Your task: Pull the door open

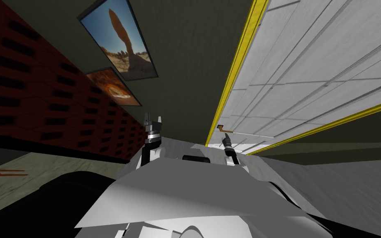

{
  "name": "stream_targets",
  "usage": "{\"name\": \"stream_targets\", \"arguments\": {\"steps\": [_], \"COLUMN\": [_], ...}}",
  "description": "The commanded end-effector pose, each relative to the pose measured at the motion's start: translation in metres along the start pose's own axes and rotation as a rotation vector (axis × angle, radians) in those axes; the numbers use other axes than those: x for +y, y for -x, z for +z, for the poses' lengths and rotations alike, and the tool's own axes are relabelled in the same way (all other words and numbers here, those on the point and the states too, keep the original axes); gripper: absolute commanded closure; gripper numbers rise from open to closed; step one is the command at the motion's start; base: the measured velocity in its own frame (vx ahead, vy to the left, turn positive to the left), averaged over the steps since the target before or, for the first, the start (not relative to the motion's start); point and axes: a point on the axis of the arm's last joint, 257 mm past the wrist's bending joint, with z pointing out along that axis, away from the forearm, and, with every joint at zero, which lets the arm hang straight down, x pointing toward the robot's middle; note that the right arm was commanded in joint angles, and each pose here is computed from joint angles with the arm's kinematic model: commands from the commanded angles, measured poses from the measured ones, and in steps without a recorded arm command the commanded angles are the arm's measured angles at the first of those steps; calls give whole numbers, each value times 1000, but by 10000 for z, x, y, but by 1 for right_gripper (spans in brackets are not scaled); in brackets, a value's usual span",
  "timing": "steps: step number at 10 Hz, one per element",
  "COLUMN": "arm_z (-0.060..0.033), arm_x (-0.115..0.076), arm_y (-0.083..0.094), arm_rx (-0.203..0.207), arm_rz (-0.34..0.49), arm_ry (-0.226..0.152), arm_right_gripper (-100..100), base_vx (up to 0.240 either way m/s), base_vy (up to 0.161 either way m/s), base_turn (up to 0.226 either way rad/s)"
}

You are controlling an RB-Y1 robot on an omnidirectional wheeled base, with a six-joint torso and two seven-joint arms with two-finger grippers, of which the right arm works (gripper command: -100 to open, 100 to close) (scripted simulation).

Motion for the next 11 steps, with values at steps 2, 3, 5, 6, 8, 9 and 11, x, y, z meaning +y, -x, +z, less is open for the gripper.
{"name": "stream_targets", "arguments": {"steps": [2,3,5,6,8,9,11], "arm_z": [-60,-107,-129,-178,-154,-154,-154], "arm_x": [27,25,26,27,16,16,16], "arm_y": [254,416,487,637,574,574,574], "arm_rx": [-44,-73,-85,-112,-99,-99,-99], "arm_rz": [2,3,3,3,2,2,2], "arm_ry": [4,5,5,6,2,2,2], "arm_right_gripper": [-100,-100,-100,-100,100,100,100], "base_vx": [102,146,129,99,23,-21,-14], "base_vy": [9,-8,-38,-11,-6,5,3], "base_turn": [141,321,93,167,2,-13,3]}}
